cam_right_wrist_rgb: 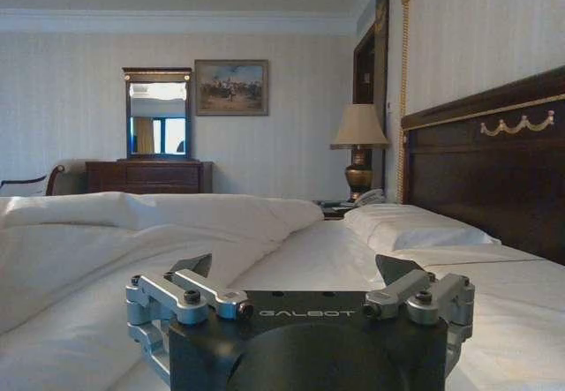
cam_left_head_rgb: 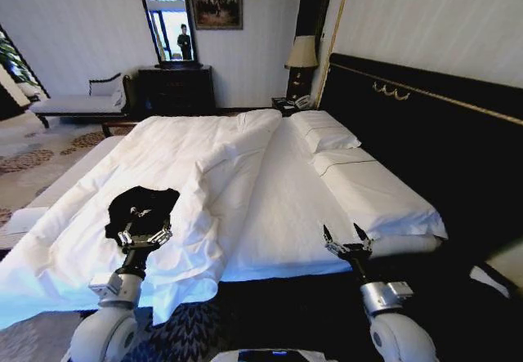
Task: Fold the clothes on the bed.
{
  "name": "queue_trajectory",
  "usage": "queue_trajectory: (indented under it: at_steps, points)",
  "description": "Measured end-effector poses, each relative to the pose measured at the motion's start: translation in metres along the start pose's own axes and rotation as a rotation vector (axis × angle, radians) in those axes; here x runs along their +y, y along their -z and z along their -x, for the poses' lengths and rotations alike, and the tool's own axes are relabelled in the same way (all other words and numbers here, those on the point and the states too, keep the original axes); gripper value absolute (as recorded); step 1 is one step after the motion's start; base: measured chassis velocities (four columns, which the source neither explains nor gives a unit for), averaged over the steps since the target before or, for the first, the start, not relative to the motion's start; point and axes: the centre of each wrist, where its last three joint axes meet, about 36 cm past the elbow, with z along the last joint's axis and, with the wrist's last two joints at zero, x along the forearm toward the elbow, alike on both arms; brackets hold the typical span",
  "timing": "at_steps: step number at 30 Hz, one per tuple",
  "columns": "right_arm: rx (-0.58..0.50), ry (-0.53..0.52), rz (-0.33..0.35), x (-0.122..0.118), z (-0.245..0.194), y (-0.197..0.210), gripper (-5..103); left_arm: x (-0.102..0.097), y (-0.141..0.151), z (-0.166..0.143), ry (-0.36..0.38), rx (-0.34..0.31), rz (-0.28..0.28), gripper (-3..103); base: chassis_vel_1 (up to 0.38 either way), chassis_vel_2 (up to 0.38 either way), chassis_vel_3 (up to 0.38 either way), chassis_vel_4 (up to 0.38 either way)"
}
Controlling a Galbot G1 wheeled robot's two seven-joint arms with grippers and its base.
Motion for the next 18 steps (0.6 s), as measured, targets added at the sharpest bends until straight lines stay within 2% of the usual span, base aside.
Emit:
queue_trajectory:
  at_steps: [18]
  points:
    - [0.003, 0.004, -0.005, 0.0025, -0.0004, -0.0018, 100, -0.0012, -0.0007, -0.0009, 0.001, 0.002, -0.006, 100, 0.169, 0.165, -0.163, -0.166]
